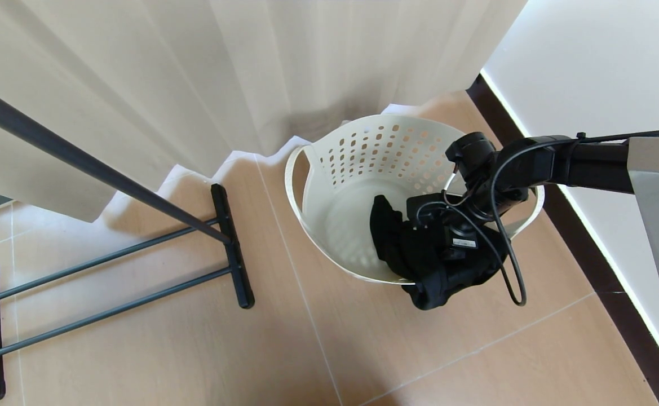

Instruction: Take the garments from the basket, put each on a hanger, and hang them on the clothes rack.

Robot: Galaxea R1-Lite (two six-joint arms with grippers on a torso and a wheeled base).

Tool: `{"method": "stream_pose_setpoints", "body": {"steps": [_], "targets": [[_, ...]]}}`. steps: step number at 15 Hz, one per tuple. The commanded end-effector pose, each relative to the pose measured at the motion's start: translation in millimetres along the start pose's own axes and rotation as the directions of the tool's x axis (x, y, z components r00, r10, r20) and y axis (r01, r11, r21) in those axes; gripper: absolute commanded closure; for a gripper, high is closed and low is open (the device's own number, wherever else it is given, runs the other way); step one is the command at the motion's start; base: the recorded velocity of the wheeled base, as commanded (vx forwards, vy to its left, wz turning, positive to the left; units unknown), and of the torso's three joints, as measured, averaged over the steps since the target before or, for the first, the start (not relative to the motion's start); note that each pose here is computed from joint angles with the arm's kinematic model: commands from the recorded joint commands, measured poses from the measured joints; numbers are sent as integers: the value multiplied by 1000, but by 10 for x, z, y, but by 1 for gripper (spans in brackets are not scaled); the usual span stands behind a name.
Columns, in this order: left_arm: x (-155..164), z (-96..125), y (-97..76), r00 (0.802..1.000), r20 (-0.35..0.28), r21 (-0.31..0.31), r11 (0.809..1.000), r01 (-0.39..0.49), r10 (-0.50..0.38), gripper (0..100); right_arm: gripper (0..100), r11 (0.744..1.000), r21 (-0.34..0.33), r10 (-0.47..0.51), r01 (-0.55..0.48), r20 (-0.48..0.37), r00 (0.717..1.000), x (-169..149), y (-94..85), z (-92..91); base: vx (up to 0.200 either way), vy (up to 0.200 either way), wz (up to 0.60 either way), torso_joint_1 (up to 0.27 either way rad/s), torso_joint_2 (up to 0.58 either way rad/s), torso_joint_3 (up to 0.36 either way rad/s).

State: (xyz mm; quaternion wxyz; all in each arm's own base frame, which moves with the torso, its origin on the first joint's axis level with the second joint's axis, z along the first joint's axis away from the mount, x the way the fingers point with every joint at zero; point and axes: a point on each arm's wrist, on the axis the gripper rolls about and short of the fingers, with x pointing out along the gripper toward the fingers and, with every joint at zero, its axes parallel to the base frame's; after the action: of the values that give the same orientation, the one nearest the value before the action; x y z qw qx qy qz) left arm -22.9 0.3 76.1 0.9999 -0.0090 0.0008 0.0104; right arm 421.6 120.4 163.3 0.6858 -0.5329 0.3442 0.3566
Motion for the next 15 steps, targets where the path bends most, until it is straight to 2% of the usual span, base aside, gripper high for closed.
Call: {"method": "stream_pose_setpoints", "body": {"steps": [1,4,6,10,13,14,15], "targets": [[1,0,0,1000,-1,0,1000,-1,1,0,100,1000,0,5,-5,-4,1000,18,4,-3,0,0,0,0,0,0],[1,0,0,1000,-1,0,1000,-1,1,0,100,1000,3,-3,3,-14,1000,-3,0,-4,0,0,0,0,0,0],[1,0,0,1000,-1,0,1000,-1,1,0,100,999,37,-13,13,-10,1000,-67,-8,-2,0,0,0,0,0,0],[1,0,0,1000,-1,1,1000,1,-1,0,100,984,170,-58,56,10,998,-301,-27,42,0,0,0,0,0,0],[1,0,0,1000,-1,1,1000,1,-1,0,100,958,261,-126,121,4,992,-586,-55,44,0,0,0,0,0,0],[1,0,0,1000,-1,1,1000,1,-1,0,100,938,317,-151,142,5,988,-694,-52,64,0,0,0,0,0,0],[1,0,0,1000,-1,1,1000,1,-1,0,100,926,343,-169,155,13,985,-795,-48,78,0,0,0,0,0,0]]}}
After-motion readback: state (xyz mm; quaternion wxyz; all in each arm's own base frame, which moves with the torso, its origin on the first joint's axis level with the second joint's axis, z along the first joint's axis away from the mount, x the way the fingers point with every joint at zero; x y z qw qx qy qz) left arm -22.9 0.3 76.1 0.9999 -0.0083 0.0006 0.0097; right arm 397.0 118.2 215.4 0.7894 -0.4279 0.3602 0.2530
